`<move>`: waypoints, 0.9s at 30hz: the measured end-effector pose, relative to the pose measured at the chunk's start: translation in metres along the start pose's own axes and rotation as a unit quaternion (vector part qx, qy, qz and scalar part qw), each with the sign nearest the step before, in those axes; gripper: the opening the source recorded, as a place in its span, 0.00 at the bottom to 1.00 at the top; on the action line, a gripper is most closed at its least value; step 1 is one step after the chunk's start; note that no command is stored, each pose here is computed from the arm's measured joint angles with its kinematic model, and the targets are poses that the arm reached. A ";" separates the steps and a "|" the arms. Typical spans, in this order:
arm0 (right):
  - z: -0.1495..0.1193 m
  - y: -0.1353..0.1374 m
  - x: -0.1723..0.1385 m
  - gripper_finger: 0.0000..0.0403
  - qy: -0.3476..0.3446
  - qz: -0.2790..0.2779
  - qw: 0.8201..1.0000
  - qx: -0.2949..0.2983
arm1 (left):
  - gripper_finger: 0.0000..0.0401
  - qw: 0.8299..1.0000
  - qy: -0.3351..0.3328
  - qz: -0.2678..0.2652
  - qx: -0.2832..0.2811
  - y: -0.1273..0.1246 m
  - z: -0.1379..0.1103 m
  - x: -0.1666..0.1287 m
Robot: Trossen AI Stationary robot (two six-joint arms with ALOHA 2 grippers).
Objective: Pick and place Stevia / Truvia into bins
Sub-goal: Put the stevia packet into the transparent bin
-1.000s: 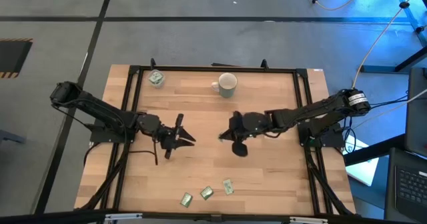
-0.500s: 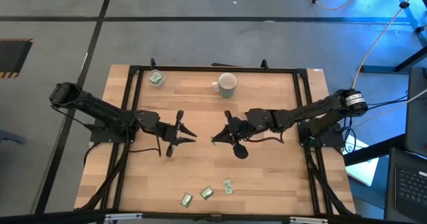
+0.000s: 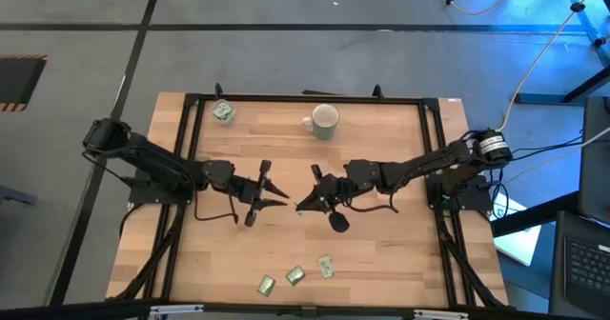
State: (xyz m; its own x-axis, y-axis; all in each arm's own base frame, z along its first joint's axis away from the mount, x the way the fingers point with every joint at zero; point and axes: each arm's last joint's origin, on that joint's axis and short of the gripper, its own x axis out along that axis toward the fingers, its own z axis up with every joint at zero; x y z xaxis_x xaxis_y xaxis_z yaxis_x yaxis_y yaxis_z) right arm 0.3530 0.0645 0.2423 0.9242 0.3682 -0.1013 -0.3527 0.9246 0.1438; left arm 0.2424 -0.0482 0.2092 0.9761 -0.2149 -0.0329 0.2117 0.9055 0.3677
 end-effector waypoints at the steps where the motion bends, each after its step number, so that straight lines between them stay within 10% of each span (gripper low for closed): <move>1: -0.001 0.000 0.000 0.01 0.001 0.000 1.000 0.000 | 0.19 1.000 -0.002 0.003 -0.001 0.000 0.000 0.002; 27: -0.006 0.000 0.000 0.01 0.032 0.015 0.999 0.007 | 0.19 0.998 0.001 -0.044 -0.046 -0.008 0.004 0.034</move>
State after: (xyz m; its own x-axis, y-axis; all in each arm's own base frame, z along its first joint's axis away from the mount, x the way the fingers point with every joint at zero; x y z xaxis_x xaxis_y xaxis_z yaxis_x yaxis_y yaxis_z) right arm 0.3519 0.0655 0.2362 0.9020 0.4009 -0.1600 -0.3766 0.9121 0.1621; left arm 0.2739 -0.0638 0.2089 0.9538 -0.2937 -0.0628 0.2993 0.9131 0.2770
